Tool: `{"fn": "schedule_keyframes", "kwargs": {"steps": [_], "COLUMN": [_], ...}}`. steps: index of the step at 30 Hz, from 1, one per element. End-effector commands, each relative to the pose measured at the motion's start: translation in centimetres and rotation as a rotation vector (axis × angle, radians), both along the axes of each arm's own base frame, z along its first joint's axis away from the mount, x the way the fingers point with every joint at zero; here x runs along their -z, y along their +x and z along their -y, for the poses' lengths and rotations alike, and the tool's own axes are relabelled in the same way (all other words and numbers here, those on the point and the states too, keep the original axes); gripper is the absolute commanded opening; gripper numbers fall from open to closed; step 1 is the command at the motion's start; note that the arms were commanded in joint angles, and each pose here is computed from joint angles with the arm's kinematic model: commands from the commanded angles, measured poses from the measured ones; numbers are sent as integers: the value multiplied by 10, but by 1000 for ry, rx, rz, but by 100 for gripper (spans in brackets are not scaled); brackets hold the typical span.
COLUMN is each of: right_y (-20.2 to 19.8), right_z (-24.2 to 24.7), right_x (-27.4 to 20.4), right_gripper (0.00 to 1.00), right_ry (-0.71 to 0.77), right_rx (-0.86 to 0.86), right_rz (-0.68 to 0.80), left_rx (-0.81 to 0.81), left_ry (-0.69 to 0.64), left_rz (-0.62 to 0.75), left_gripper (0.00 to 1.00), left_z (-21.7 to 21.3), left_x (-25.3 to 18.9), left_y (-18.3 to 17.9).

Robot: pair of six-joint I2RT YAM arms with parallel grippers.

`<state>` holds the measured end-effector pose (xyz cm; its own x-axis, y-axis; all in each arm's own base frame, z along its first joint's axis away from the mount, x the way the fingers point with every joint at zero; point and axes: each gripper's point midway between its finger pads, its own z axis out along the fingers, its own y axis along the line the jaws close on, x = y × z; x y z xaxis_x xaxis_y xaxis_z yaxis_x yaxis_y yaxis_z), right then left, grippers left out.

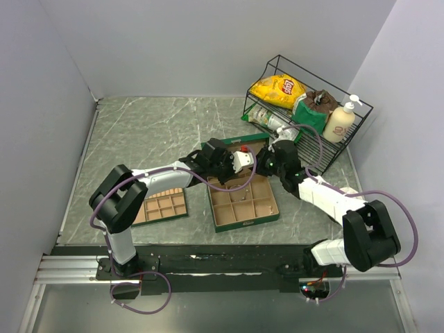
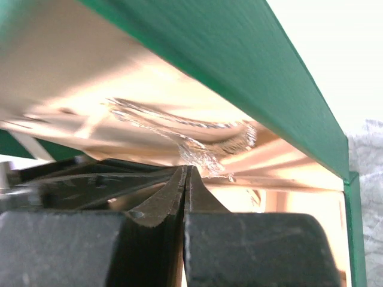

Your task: Organize the mixed jewelry

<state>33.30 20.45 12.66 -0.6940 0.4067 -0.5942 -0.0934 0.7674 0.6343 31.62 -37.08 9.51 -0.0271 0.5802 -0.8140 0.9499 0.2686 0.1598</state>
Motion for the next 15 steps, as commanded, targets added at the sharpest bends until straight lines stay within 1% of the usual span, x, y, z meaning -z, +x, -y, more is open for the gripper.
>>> {"fn": "schedule_keyframes", "kwargs": {"steps": [1,9,10,11,12,13,15], "right_y": [14,12,11,7,4,2,-5], "right_z": [-2,-2,-1,0,1,2,5], "right_x": [-44,-35,-36,-29,-31,-28,-18], "right_gripper": [0,1,17,22,25,30,35], "right_ry": [8,-6,-11,-15,-16,-22,-40], "right_rx": [5,-7,-11,-12,-18,-24,-28], "right_rz": [118,118,121,108,118,119,101], "left_rx": [44,47,45,45,45,46,46], "left_ry": [-18,-25,-8,-10,-6,-6,-9], "left_rz": [-23,-19,-34,-31,-34,-33,-30], "left_gripper": [17,17,17,17,17,17,17], "left_z": [12,15,12,12,12,12,12], "left_x": [-3,-6,-2,-3,-2,-2,-3], "left_y": [-8,-6,-9,-8,-9,-8,-8]}}
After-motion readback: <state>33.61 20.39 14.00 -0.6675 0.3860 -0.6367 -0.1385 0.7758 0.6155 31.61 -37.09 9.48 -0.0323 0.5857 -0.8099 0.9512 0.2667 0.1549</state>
